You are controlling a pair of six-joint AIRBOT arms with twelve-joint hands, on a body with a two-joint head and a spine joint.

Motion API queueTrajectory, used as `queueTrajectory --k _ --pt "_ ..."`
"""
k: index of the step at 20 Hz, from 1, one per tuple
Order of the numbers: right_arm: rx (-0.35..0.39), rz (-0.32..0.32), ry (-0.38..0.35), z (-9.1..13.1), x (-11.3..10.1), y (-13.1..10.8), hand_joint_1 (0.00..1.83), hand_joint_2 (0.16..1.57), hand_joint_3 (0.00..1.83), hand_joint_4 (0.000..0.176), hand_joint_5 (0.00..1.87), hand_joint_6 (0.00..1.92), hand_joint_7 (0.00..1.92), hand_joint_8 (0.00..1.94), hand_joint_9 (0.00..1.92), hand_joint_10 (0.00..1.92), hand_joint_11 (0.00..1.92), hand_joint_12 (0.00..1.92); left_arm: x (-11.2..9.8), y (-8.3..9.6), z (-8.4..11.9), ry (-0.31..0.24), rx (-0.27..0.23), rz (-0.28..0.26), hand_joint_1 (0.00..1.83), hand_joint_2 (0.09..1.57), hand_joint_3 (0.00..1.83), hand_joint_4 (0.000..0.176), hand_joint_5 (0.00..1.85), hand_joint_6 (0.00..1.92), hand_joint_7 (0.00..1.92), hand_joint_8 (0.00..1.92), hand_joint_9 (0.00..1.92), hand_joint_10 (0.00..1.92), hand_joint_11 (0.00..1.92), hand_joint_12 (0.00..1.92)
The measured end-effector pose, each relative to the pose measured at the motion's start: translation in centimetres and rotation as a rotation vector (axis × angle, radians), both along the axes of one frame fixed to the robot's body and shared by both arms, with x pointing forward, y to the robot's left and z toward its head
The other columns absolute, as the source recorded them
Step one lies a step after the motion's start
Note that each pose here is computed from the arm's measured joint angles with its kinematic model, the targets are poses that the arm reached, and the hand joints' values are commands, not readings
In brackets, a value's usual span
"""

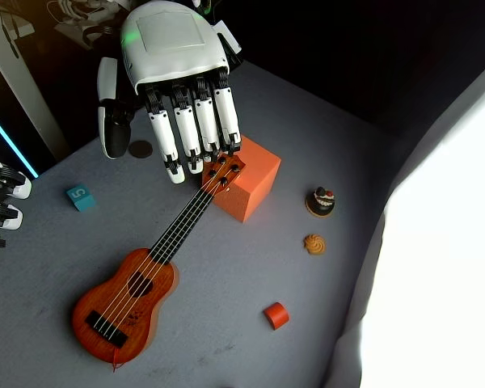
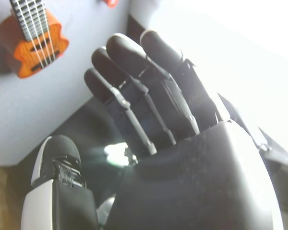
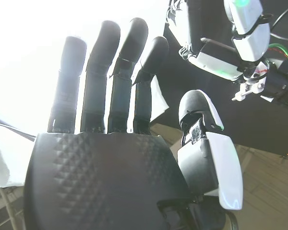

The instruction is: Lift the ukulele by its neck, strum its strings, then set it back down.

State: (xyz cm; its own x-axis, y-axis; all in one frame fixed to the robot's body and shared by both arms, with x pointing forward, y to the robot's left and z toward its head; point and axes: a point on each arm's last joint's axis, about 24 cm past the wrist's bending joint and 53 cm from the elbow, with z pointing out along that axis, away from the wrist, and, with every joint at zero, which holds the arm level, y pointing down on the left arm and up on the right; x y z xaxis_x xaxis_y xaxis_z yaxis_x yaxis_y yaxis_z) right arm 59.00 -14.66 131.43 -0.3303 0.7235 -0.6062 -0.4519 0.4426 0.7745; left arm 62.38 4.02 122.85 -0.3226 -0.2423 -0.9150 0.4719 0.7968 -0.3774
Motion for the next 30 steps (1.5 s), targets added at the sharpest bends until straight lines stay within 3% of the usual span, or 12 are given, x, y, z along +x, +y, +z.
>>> queueTrajectory --k 1,2,6,9,14,17,19,20,23,26,29,30 --pt "-0.001 0.0 0.001 0.0 0.0 0.0 0.0 1.17 0.22 0.0 0.0 0.0 0.01 0.0 0.0 0.0 0.0 0.0 0.0 0.0 0.0 0.002 -0.003 0.002 0.0 1.21 0.12 0.022 0.07 0.05 0.11 0.04 0.15 0.08 0.0 0.73" --pt "-0.005 0.002 0.007 -0.2 0.0 0.1 0.0 1.28 0.06 0.0 0.01 0.01 0.03 0.0 0.0 0.0 0.0 0.0 0.1 0.1 -0.1 0.009 -0.008 0.007 0.02 1.26 0.01 0.004 0.07 0.0 0.13 0.0 0.19 0.01 0.0 0.79" --pt "-0.002 -0.001 0.003 -0.1 0.0 0.0 0.0 1.29 0.04 0.0 0.1 0.05 0.1 0.02 0.01 0.01 0.0 0.0 0.5 0.5 -0.4 0.016 -0.01 0.036 0.01 1.26 0.0 0.03 0.09 0.01 0.16 0.0 0.2 0.0 0.0 0.8" --pt "-0.005 0.001 0.007 -0.2 0.0 0.0 0.0 1.29 0.04 0.0 0.08 0.04 0.12 0.03 0.07 0.03 0.0 0.0 0.7 0.6 -1.5 0.038 -0.002 0.065 0.0 1.28 0.01 0.009 0.07 0.0 0.15 0.0 0.19 0.0 0.0 0.72" --pt "-0.02 -0.029 -0.013 -0.1 0.3 -0.6 0.02 1.31 0.0 0.0 0.18 0.04 0.16 0.0 0.09 0.03 0.0 0.12 0.9 -0.3 -4.1 0.101 0.049 0.117 0.01 1.27 0.0 0.03 0.09 0.0 0.19 0.01 0.22 0.01 0.0 0.77" --pt "0.027 -0.058 0.022 -0.2 1.2 -1.9 0.01 1.31 0.0 0.0 0.13 0.01 0.14 0.0 0.09 0.02 0.0 0.01 1.0 -1.2 -5.4 0.133 0.071 0.138 0.03 1.28 0.0 0.024 0.09 0.0 0.17 0.0 0.16 0.0 0.0 0.72" --pt "0.014 -0.063 0.043 -0.8 1.5 -2.2 0.0 1.29 0.01 0.0 0.12 0.0 0.14 0.0 0.12 0.02 0.01 0.19 1.1 -1.5 -6.5 0.152 0.082 0.155 0.01 1.27 0.0 0.026 0.07 0.0 0.18 0.0 0.19 0.01 0.0 0.75" --pt "0.001 -0.058 0.055 -1.2 1.5 -2.1 0.0 1.29 0.01 0.0 0.13 0.0 0.14 0.0 0.14 0.03 0.0 0.34 1.3 -1.6 -6.9 0.157 0.088 0.164 0.09 1.26 0.0 0.027 0.03 0.0 0.15 0.0 0.17 0.0 0.0 0.71" --pt "-0.079 -0.048 0.047 -1.9 1.5 -1.7 0.02 1.3 0.0 0.0 0.12 0.0 0.12 0.0 0.12 0.01 0.0 0.39 2.3 -1.2 -7.9 0.163 0.106 0.21 0.61 1.13 0.0 0.015 0.0 0.0 0.05 0.0 0.17 0.0 0.0 0.77" --pt "-0.062 -0.065 0.026 -1.2 1.8 -2.3 0.03 1.3 0.0 0.0 0.09 0.0 0.12 0.0 0.08 0.01 0.0 0.38 3.3 -0.4 -9.1 0.175 0.169 0.257 0.81 1.08 0.0 0.015 0.0 0.0 0.0 0.0 0.05 0.0 0.0 0.52" --pt "-0.063 -0.063 0.026 -1.2 1.8 -2.2 0.0 1.26 0.0 0.0 0.12 0.01 0.13 0.0 0.11 0.02 0.0 0.35 3.8 -0.4 -9.7 0.174 0.186 0.276 0.96 1.05 0.0 0.024 0.0 0.0 0.0 0.0 0.0 0.0 0.0 0.31" --pt "-0.064 -0.063 0.025 -1.2 1.8 -2.2 0.0 1.27 0.0 0.0 0.13 0.01 0.11 0.0 0.07 0.01 0.0 0.29 3.9 -0.4 -9.9 0.177 0.189 0.28 0.95 1.07 0.0 0.014 0.0 0.0 0.0 0.0 0.0 0.0 0.0 0.23"
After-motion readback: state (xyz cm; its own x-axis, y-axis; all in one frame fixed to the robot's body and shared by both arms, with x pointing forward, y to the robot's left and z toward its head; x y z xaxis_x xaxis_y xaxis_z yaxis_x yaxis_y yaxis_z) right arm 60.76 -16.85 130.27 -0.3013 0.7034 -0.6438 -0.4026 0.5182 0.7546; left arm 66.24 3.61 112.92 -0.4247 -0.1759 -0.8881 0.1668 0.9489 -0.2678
